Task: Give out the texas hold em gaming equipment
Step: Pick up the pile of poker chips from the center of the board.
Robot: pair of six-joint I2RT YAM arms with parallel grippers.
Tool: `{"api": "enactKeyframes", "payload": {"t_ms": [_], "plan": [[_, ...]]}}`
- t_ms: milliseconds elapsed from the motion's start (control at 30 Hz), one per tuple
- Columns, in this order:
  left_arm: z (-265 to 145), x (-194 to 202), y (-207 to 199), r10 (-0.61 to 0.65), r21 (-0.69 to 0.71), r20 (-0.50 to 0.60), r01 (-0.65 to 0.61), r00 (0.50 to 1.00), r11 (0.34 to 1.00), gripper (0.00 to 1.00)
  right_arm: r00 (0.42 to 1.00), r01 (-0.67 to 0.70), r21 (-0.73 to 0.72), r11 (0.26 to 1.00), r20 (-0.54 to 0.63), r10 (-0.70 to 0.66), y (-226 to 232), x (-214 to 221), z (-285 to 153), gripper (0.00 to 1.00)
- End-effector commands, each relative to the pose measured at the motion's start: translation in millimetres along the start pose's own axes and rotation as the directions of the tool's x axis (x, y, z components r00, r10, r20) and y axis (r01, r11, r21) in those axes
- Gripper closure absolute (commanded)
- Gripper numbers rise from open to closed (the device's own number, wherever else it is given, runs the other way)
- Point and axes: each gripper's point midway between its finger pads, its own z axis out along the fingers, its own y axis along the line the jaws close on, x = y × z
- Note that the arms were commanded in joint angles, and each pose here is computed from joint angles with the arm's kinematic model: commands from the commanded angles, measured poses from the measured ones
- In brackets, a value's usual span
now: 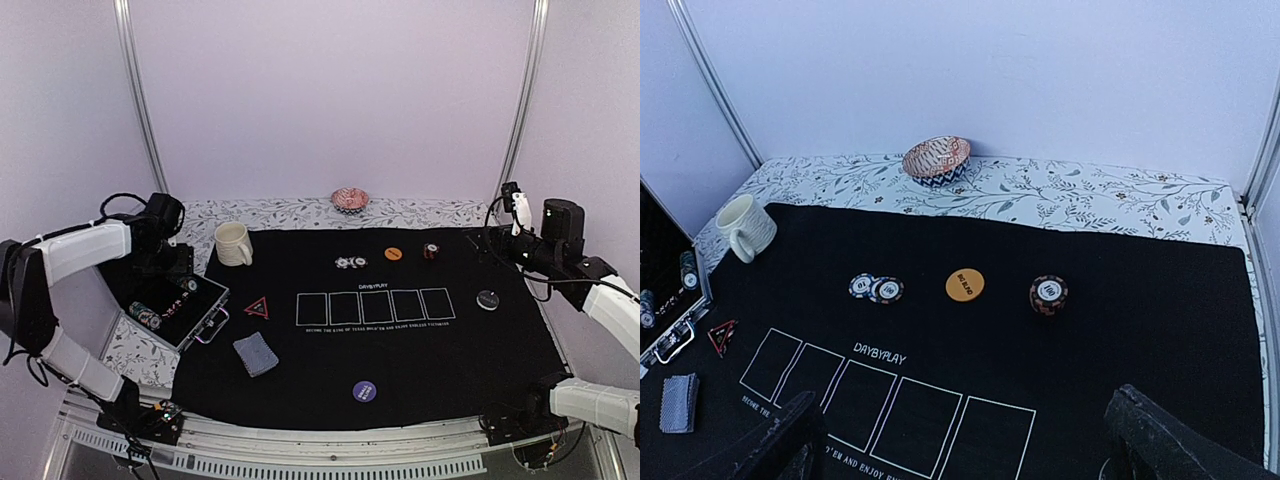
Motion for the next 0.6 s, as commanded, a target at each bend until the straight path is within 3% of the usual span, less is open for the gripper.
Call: {"api": "enactKeyframes", "payload": {"t_ms": [0, 133, 233, 567], "plan": [[23.1, 2.8, -5.8, 0.055, 0.016, -0.056, -0.054, 0.997, 0.998, 0.26, 1.000, -0.011, -0.024, 1.000, -0.001, 0.011, 4.7, -2.3, -2.4, 0.01], [41.1, -6.0, 7.8, 0.048, -0.035, -0.076, -0.051, 0.996, 0.998, 0.31, 1.000, -0.007, -0.031, 0.999, 0.018, 0.008, 6.3, -4.5, -5.1, 0.01], [53.5, -3.7, 0.3, 0.073, 0.002, -0.109, -0.073, 0.991, 0.997, 0.34, 1.000, -0.006, -0.032, 0.999, 0.022, 0.007, 6.6, -5.2, -5.6, 0.01], [80.8, 6.0, -12.6, 0.129, 0.040, -0.154, -0.124, 0.980, 0.991, 0.31, 1.000, -0.005, -0.078, 0.997, 0.021, 0.006, 14.5, -3.6, -7.1, 0.01]]}}
